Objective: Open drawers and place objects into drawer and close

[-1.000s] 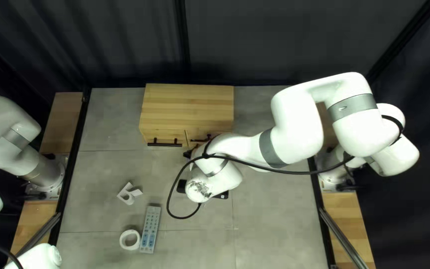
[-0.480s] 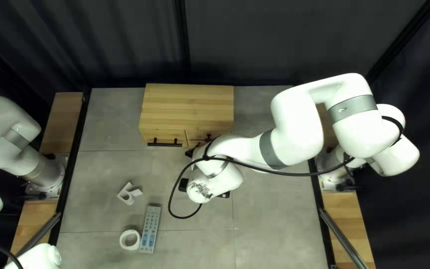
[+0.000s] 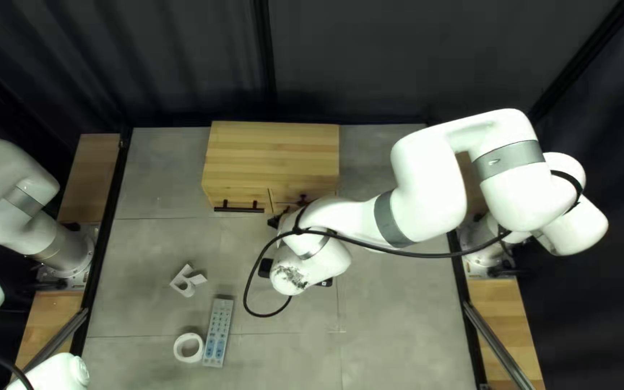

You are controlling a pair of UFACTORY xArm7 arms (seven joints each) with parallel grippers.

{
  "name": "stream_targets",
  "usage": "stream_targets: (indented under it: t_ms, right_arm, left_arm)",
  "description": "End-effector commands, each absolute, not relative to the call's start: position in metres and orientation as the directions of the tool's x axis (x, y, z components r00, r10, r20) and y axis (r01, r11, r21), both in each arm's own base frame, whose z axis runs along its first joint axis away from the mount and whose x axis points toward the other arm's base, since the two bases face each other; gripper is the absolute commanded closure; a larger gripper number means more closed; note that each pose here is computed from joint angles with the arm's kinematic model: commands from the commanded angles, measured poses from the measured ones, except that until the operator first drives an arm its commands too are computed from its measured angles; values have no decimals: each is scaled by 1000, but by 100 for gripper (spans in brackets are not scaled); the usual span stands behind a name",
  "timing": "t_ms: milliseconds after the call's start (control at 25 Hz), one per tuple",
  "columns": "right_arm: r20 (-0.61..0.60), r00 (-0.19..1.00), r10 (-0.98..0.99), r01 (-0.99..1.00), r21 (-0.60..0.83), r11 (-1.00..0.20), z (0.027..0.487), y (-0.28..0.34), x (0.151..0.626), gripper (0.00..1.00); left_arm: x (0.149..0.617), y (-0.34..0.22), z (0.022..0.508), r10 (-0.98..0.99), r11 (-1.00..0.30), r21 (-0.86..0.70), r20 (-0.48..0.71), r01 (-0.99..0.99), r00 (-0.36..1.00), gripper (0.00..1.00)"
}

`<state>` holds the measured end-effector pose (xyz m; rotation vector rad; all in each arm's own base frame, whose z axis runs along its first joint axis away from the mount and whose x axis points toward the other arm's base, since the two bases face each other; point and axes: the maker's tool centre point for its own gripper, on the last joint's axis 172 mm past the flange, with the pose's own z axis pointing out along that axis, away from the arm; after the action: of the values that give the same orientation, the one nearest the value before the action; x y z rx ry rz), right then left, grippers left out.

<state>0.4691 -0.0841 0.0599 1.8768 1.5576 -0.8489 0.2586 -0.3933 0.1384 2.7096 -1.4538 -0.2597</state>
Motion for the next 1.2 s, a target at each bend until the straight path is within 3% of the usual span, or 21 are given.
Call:
stream_targets:
  t_ms: [40,920,1200]
  right_arm:
    - [-762,129,634,984,20,-177,61,-86,469,0]
    - [-767,127,628,985,21,-174,66,-89,466,0]
    - [-750,127,649,989,45,-141,94,-62,471,0]
  left_arm:
    - [259,-393,138,-831,-555,128,-121,-822,542,0]
    - [259,-393,138,-831,-555,128,-121,-822,542,0]
    - [259,-393,138,-831,-555,128,-121,-822,542,0]
